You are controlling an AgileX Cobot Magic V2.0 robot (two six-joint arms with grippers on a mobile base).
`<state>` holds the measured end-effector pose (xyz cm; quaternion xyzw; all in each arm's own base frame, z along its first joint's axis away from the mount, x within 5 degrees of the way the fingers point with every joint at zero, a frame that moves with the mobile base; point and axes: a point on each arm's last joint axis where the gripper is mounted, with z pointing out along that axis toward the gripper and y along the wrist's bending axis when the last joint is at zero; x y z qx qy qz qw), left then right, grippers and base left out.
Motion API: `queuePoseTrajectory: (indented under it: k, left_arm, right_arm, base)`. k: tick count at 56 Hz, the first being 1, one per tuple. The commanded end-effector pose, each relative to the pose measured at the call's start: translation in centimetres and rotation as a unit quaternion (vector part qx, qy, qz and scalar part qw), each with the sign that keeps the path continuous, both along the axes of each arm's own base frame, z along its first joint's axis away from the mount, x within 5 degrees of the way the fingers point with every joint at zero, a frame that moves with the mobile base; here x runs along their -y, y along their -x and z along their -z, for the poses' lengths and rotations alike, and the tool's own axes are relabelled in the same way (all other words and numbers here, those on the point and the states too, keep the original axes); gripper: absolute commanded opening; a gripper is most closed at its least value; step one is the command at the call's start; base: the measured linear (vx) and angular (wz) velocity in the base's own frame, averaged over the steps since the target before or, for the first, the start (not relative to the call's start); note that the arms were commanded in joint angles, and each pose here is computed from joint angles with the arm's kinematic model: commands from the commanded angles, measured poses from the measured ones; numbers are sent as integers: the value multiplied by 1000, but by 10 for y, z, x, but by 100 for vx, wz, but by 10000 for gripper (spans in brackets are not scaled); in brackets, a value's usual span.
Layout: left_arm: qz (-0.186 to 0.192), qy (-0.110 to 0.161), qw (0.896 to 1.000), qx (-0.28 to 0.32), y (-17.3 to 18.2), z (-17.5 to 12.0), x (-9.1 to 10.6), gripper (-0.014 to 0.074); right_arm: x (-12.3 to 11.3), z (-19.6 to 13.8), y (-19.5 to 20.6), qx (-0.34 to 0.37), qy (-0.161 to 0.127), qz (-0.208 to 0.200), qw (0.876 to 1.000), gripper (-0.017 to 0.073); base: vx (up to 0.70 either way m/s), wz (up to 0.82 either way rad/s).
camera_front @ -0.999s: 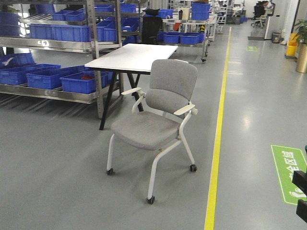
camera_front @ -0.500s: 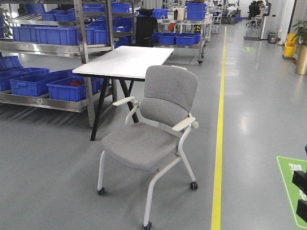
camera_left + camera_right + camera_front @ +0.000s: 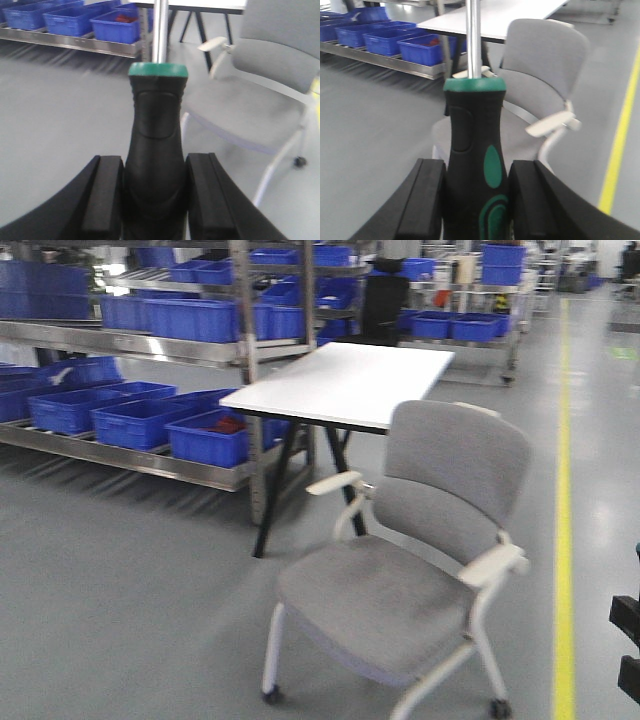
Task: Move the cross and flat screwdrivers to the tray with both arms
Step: 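Hold both screwdrivers while the base drives to the roller shelf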
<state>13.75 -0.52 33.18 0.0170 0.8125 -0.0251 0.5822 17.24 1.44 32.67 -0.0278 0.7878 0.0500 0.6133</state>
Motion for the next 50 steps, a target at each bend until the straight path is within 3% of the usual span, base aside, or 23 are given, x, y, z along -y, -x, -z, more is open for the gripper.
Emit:
queuePoseTrajectory:
  k: [1,50]
  left_arm:
    - [-9,11,998,61,-1,-19,-1,0]
    - [-9,11,998,61,0,-19,-1,0]
  right_arm:
    - [3,-19,0,57,0,17,998,-8]
    - [3,-20,0,59,0,18,998,-8]
  base:
    - [54,51]
    - [54,66]
